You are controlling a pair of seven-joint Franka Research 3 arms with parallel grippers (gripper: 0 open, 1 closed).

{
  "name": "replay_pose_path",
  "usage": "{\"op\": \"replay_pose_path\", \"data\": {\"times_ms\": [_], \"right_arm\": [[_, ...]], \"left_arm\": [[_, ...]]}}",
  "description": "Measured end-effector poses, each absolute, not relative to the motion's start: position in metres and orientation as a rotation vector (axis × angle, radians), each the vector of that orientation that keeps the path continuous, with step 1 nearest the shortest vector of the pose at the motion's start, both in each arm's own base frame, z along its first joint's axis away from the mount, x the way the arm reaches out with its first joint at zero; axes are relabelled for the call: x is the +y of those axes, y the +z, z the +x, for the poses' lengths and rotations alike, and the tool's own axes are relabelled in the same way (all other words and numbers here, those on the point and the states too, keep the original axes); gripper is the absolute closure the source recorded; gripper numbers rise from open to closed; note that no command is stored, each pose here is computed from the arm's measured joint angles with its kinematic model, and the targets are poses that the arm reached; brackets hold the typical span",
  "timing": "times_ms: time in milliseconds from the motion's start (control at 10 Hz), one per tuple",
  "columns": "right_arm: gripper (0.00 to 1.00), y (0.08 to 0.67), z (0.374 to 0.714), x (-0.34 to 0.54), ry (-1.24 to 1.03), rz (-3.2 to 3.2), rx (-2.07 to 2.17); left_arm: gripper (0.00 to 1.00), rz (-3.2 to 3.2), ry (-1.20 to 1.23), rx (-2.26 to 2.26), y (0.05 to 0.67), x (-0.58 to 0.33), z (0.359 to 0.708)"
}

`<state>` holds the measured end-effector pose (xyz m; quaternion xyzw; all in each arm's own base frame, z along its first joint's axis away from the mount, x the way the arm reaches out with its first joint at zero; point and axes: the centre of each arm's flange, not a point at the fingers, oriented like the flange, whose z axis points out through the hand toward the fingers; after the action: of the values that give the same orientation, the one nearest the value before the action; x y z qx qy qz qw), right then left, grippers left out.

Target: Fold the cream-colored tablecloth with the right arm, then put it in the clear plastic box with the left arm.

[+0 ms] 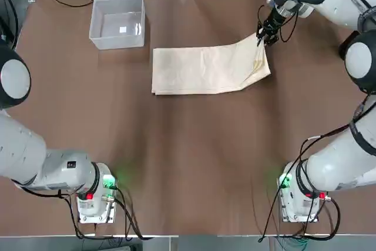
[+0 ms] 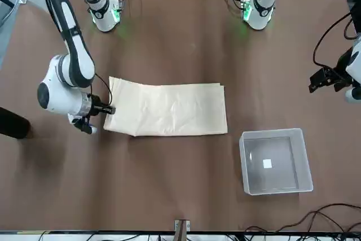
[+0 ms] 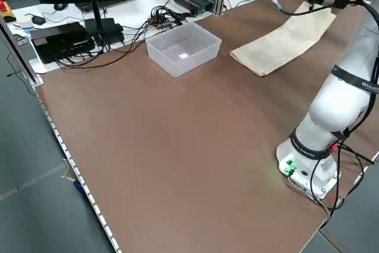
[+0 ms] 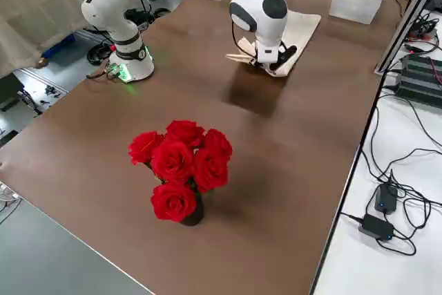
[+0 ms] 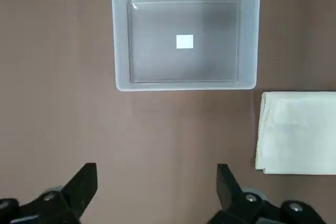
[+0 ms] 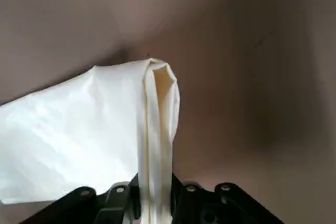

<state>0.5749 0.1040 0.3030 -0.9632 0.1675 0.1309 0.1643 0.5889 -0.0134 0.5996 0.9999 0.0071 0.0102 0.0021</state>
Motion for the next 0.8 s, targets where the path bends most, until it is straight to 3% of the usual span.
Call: {"op": "replay_pose_path", "data": {"times_ms": [800], "right_arm": [[0.88, 0.367, 0.553, 0.158, 0.407, -2.733, 0.6]], "left_arm": [[0.0, 3.137, 0.032, 0.023, 0.6, -0.013, 0.589]]}}
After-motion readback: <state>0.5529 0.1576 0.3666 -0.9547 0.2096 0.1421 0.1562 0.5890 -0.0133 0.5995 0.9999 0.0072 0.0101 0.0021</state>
